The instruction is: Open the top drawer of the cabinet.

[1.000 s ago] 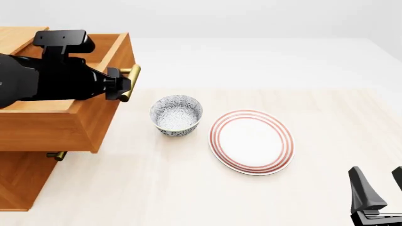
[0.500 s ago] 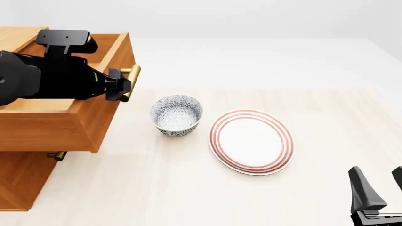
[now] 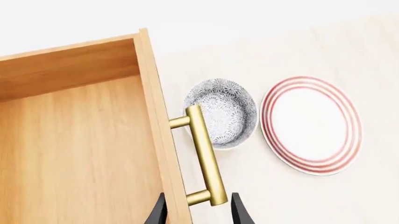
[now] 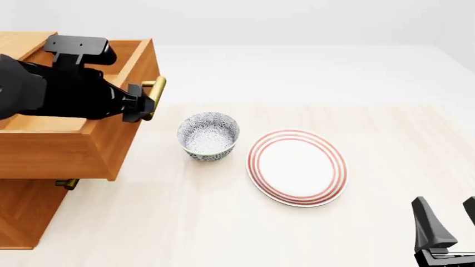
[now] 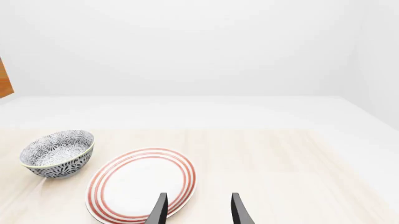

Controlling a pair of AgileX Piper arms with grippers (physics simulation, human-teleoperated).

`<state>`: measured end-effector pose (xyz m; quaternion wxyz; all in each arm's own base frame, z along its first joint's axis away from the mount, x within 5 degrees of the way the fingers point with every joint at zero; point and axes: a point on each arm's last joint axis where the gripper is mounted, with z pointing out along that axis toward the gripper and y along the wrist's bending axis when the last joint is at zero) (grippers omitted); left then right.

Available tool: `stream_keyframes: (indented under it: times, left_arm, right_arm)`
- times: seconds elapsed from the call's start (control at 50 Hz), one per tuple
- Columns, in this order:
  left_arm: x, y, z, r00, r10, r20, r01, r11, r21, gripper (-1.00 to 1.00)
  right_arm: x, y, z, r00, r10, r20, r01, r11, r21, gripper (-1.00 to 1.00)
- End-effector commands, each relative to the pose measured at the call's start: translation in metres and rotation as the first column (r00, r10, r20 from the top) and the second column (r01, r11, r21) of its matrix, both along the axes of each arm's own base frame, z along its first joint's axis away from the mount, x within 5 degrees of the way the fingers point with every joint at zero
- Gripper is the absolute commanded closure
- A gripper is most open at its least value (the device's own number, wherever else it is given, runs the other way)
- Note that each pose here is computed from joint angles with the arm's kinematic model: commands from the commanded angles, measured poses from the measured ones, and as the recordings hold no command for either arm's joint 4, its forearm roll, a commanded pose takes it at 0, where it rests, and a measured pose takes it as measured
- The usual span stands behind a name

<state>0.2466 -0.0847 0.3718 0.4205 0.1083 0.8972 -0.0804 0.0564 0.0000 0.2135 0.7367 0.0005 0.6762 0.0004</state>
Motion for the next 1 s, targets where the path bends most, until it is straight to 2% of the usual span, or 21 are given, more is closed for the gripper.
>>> stream_keyframes:
  times: [0.02,1.0]
  left_arm:
    - [-0.007,-0.006,0.002,0.999,-0.045,-0.015,0.045,0.999,-0.003,-1.0]
    - [-0.027,0.014,0.03,0.999,-0.039,0.034,0.038,0.999,0.038,-1.0]
  right_arm:
    - [0.0,0.0,0.0,1.0,0.0,0.0,0.0,1.0,0.0,-1.0]
    - [0.0,0.0,0.0,1.0,0.0,0.0,0.0,1.0,0.0,-1.0]
